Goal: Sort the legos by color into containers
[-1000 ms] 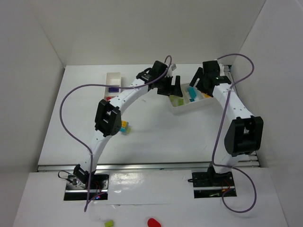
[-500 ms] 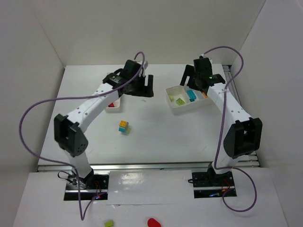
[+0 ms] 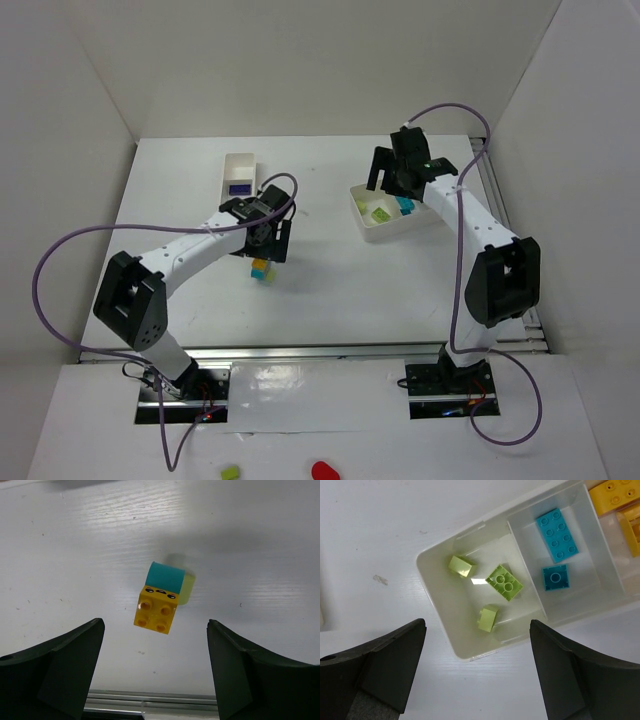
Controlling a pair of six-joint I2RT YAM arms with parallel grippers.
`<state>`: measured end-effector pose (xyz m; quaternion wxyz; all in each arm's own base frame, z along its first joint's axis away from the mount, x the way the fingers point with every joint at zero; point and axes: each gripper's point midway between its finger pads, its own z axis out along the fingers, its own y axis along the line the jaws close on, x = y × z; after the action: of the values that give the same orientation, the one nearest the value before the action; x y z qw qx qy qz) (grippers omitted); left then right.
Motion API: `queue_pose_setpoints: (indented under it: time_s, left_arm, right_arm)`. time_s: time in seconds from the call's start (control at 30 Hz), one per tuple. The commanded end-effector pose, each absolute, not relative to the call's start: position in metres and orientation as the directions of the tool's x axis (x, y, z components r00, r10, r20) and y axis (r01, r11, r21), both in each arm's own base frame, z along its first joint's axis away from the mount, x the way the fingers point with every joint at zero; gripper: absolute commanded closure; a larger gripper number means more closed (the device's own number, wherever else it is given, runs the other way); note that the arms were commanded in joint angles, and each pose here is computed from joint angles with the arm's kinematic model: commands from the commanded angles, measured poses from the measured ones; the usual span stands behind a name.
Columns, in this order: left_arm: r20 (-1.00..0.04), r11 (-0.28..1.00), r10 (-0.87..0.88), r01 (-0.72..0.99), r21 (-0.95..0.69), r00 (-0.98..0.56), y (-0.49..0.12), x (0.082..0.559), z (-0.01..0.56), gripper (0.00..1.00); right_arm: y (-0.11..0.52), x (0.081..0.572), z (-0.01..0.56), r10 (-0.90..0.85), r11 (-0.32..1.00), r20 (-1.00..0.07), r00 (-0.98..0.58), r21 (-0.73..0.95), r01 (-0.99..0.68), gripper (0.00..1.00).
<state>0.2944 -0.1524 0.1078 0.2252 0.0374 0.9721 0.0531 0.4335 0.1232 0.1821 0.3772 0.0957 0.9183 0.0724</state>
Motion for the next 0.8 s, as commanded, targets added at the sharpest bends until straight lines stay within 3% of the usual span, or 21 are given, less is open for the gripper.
queue_pose_setpoints:
  time_s: [0.0, 0.3, 0.4, 0.53, 0.57, 0.67, 0.7, 0.77]
  left_arm:
    - [-0.448, 0.994, 0.061, 0.011, 0.112, -0.892, -0.148, 0.299, 0.103, 0.09]
    - [-0.404, 0.997, 0.044, 0.013, 0.077, -0.914, -0.145, 0.300, 0.078, 0.26]
    - [-0.415, 0.998, 0.049, 0.024, 0.065, -0.909, -0.148, 0.303, 0.079, 0.36]
    - [-0.406, 0.998, 0.056, 0.051, 0.024, -0.912, -0.158, 0.305, 0.082, 0.58]
    - [-0.402, 0.999, 0.048, 0.045, 0.016, -0.914, -0.157, 0.306, 0.081, 0.69]
    - [-0.446, 0.996, 0.002, 0.043, -0.082, -0.895, -0.167, 0.322, 0.112, 0.86]
    - [-0.455, 0.986, -0.003, 0.072, -0.148, -0.891, -0.175, 0.324, 0.126, 1.00]
    - [-0.492, 0.964, -0.006, 0.125, -0.233, -0.871, -0.186, 0.339, 0.155, 1.00]
  right_arm:
    - [0.123, 0.444, 0.199, 0.215, 0.976, -0.719, -0.661, 0.188, 0.113, 0.08]
    - [0.125, 0.444, 0.199, 0.225, 0.973, -0.714, -0.663, 0.201, 0.114, 0.08]
    - [0.125, 0.444, 0.199, 0.225, 0.973, -0.714, -0.663, 0.201, 0.114, 0.08]
    - [0.125, 0.444, 0.199, 0.225, 0.973, -0.714, -0.663, 0.201, 0.114, 0.08]
    - [0.125, 0.444, 0.199, 0.225, 0.973, -0.714, -0.663, 0.201, 0.114, 0.08]
    - [0.126, 0.443, 0.201, 0.225, 0.972, -0.712, -0.666, 0.207, 0.108, 0.08]
    - [0.133, 0.441, 0.201, 0.215, 0.971, -0.702, -0.679, 0.225, 0.074, 0.08]
    - [0.142, 0.438, 0.201, 0.179, 0.971, -0.693, -0.698, 0.240, 0.010, 0.08]
